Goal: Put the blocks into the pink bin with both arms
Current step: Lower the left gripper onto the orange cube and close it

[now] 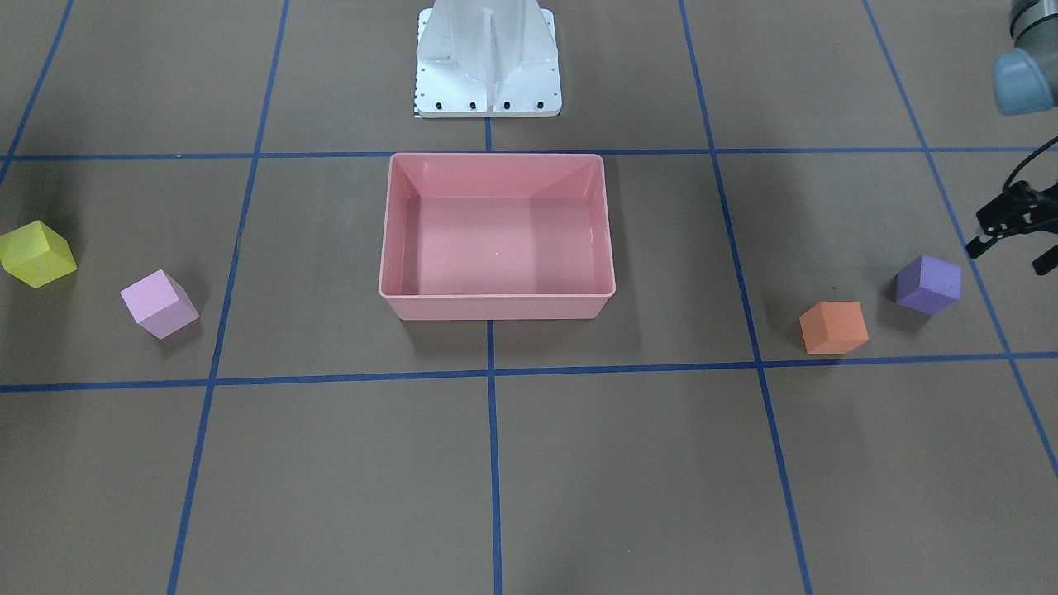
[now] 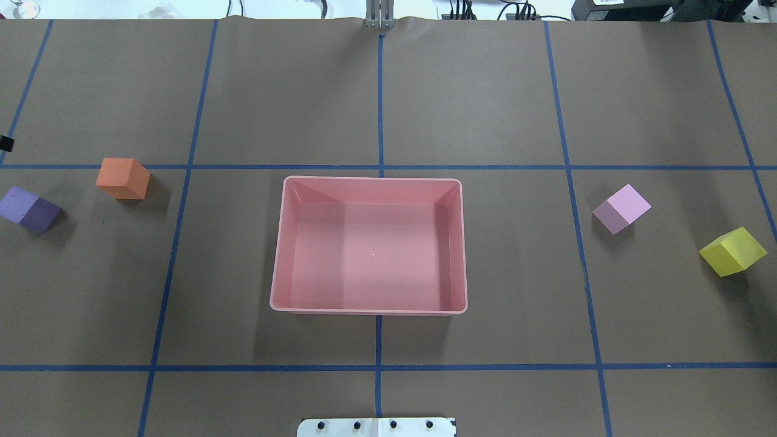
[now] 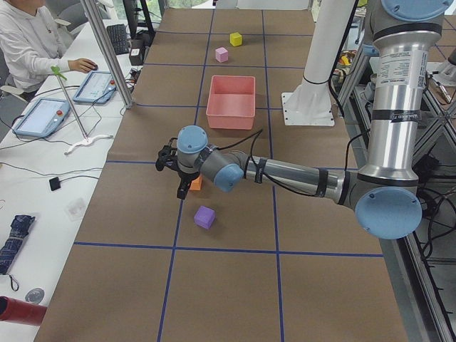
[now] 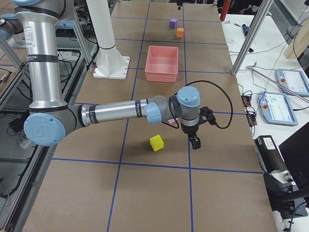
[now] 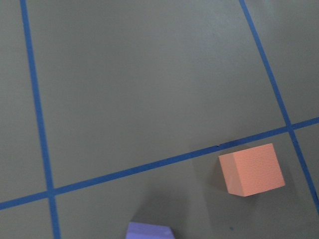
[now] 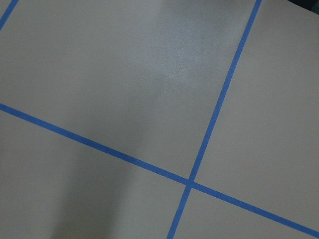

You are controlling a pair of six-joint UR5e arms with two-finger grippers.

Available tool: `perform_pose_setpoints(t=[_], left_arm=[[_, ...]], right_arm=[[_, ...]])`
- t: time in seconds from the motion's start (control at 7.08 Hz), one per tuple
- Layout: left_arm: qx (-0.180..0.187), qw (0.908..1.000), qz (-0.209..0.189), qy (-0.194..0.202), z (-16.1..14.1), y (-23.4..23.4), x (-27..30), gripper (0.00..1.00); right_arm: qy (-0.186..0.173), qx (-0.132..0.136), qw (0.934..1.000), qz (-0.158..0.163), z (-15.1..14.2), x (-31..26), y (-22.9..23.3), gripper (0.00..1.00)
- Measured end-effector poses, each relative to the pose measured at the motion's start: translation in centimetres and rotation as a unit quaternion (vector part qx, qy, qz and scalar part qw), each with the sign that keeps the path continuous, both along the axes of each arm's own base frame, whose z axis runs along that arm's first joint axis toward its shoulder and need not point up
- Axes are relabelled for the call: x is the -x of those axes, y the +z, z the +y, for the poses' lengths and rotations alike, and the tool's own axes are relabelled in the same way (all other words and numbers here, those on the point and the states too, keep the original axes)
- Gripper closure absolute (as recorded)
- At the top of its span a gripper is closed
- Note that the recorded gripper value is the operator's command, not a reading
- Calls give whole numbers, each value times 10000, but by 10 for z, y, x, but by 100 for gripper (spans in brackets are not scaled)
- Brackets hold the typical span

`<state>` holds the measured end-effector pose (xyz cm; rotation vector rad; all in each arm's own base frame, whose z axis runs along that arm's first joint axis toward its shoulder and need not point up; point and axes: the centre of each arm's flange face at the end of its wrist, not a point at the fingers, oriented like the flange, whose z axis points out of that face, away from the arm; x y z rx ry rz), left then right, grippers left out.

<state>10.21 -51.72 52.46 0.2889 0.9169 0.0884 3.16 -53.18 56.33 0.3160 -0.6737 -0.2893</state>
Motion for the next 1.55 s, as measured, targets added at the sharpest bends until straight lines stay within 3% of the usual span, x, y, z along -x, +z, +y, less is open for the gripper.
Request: perform_pose_setpoints(t=[0.28,0.56,1.41,1.55], left_arm=[[237,9994,-104,-210,-6,-17,-89,0],[290,9988,-280,-294,-28,-19,-143,0],[379,9980,-496,-73,-31,-1,-191,0],[399,9977,-534,-69,-31,4,-193,17]], right_arm=[[-4,18,10000,1,0,0,2,1],[-4,38,10000,3,0,1,4,0],[-26,107,9999,6,-1,2,11,1],[-31,118,9999,-1,-1,3,13,1]])
